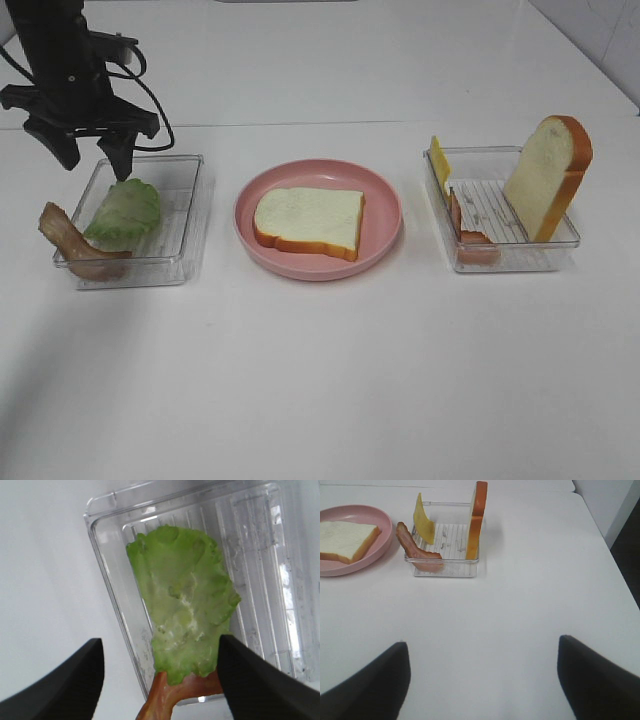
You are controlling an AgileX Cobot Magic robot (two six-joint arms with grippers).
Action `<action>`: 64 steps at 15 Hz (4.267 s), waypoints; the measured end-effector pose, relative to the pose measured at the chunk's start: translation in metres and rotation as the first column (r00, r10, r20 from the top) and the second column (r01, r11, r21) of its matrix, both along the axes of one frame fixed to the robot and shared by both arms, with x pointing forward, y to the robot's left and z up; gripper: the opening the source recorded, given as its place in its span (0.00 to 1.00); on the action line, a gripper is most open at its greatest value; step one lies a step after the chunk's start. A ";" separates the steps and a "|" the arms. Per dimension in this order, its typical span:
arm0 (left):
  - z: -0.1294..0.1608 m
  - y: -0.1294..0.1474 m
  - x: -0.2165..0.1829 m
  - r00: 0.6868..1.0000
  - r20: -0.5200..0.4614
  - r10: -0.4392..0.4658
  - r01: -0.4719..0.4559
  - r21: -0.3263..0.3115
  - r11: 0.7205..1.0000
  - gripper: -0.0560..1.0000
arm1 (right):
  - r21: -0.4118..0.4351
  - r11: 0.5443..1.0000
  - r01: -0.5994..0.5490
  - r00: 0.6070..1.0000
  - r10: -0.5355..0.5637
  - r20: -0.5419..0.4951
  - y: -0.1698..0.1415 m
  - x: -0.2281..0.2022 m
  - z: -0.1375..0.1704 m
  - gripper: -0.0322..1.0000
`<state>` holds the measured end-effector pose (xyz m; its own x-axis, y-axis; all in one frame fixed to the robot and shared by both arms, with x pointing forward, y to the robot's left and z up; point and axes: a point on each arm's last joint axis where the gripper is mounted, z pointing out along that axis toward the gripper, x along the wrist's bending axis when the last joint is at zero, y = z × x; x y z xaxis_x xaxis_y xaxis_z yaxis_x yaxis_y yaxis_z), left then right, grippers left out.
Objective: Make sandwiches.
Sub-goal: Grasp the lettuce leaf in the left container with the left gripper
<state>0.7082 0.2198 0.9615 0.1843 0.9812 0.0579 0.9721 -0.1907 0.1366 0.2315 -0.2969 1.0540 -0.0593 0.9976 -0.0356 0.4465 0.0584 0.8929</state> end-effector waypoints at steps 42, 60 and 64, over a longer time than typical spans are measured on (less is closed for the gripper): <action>-0.033 -0.056 -0.035 0.864 -0.188 -0.467 0.502 0.254 0.827 0.68 | 0.000 1.000 0.000 1.000 0.000 0.000 0.000 0.000 0.000 0.77; -0.062 -0.053 -0.031 0.850 -0.171 -0.497 0.525 0.331 0.784 0.46 | 0.000 1.000 0.000 1.000 0.000 0.000 0.000 0.000 0.000 0.77; -0.062 -0.054 -0.029 0.849 -0.146 -0.507 0.525 0.338 0.781 0.08 | 0.000 1.000 0.000 1.000 0.000 0.000 0.000 0.000 0.000 0.77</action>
<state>0.6794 0.1661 0.8999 0.6680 0.6522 0.3584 0.7179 -0.6916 -0.0796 0.2315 -0.2969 1.0540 -0.0593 0.9976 -0.0356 0.4465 0.0584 0.8929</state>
